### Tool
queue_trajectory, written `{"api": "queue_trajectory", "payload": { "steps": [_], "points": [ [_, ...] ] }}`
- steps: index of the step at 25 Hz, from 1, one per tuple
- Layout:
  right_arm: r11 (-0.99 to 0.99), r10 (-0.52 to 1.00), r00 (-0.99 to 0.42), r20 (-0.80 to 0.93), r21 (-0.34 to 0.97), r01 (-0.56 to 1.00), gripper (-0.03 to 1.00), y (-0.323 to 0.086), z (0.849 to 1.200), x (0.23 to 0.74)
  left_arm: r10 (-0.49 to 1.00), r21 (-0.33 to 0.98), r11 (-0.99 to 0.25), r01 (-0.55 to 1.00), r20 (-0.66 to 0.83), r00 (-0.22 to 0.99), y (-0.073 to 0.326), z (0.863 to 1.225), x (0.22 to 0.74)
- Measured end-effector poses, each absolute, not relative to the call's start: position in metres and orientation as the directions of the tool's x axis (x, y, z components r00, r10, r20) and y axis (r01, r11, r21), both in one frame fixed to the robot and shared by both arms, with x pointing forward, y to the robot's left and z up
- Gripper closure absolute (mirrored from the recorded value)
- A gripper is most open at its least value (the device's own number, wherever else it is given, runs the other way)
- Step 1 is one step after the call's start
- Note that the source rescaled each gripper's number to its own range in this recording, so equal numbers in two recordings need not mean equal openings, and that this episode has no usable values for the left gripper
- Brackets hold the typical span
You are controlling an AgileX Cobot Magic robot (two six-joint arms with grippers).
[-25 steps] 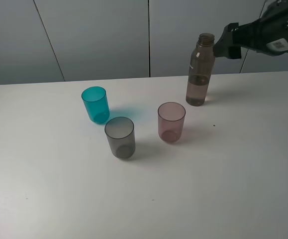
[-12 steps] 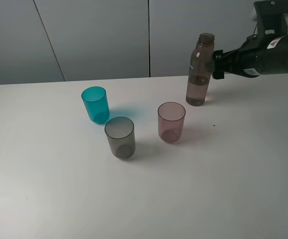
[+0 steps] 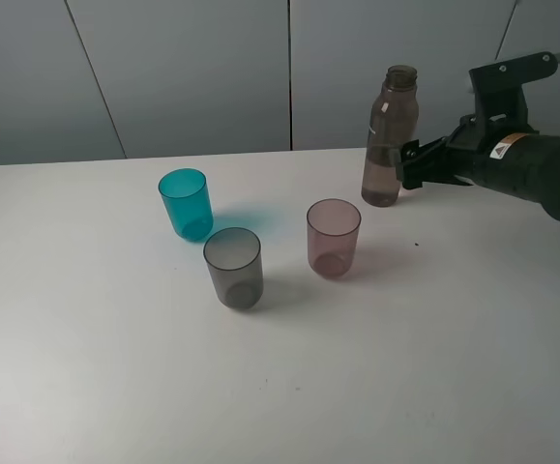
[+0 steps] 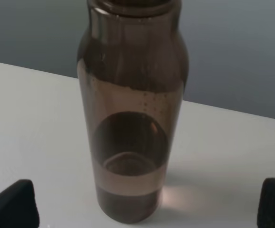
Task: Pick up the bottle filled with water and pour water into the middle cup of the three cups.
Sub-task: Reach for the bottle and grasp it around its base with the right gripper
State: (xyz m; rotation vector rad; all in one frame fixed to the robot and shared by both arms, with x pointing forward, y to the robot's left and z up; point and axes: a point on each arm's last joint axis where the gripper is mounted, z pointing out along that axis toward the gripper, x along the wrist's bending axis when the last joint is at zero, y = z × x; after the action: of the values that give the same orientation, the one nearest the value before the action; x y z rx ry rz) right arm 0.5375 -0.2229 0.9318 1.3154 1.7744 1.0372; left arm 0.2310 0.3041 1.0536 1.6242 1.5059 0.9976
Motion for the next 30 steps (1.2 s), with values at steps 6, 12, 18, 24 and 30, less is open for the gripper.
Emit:
{"api": "queue_trajectory", "payload": {
  "steps": [6, 12, 18, 24, 30],
  "points": [
    [0.157, 0.965, -0.254, -0.067, 0.922, 0.354, -0.03, -0.22, 0.913, 0.546, 0.997, 0.884, -0.082, 0.46, 0.077, 0.029, 0.304, 1.054, 0.231],
    [0.128, 0.97, -0.242, -0.036, 0.918, 0.376, -0.03, -0.217, 0.9, 0.556, 0.997, 0.884, -0.082, 0.46, 0.077, 0.029, 0.304, 1.054, 0.231],
    [0.093, 0.972, -0.233, -0.002, 0.92, 0.381, -0.03, -0.212, 0.891, 0.573, 0.997, 0.884, -0.082, 0.46, 0.077, 0.029, 0.304, 1.054, 0.231],
    [0.078, 0.966, -0.256, 0.023, 0.922, 0.379, -0.03, -0.206, 0.884, 0.587, 0.997, 0.884, -0.082, 0.46, 0.077, 0.029, 0.304, 1.054, 0.231],
    [0.08, 0.964, -0.264, 0.024, 0.922, 0.378, -0.03, -0.202, 0.876, 0.598, 0.997, 0.884, -0.082, 0.46, 0.077, 0.029, 0.304, 1.054, 0.231]
  ]
}}
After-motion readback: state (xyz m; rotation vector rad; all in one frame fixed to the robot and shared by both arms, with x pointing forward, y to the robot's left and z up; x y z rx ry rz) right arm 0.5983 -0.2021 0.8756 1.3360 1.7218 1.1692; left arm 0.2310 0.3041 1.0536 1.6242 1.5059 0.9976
